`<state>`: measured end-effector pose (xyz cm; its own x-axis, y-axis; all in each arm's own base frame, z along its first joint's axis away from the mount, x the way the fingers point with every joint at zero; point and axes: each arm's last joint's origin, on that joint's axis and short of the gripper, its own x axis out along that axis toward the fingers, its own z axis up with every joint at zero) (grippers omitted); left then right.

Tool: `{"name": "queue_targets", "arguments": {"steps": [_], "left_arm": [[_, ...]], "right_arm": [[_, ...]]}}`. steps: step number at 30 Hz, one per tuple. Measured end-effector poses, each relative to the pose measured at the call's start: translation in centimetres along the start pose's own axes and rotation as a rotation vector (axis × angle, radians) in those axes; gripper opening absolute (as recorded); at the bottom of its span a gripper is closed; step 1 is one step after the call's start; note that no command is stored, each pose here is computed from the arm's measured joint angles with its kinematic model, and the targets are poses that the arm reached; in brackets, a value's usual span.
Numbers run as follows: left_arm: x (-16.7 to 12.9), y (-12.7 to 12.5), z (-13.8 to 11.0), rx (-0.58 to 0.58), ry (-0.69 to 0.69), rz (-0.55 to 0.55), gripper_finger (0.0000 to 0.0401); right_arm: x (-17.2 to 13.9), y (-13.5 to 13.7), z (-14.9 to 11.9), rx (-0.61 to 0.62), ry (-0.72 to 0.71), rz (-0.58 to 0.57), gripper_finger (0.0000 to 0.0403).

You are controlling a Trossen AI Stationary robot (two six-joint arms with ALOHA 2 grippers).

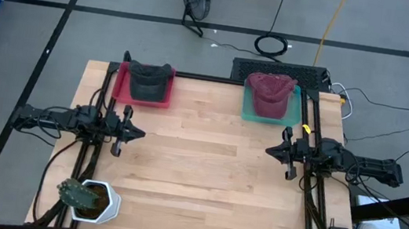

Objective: Pick & Place hat
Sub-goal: Return to Home Position

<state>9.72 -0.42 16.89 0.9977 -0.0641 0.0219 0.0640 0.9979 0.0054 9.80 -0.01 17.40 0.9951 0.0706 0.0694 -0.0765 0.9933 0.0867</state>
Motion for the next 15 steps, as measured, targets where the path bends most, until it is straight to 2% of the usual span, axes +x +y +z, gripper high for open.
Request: {"name": "queue_targets", "arguments": {"steps": [8, 15], "left_arm": [[0.00, -0.03, 0.02, -0.015, -0.002, -0.011, 0.0030], [0.00, -0.03, 0.03, -0.012, -0.003, -0.012, 0.0007]], "right_arm": [[0.00, 0.00, 0.00, 0.003, 0.000, 0.000, 0.0000], [0.00, 0.00, 0.00, 0.003, 0.000, 0.000, 0.0000]]}}
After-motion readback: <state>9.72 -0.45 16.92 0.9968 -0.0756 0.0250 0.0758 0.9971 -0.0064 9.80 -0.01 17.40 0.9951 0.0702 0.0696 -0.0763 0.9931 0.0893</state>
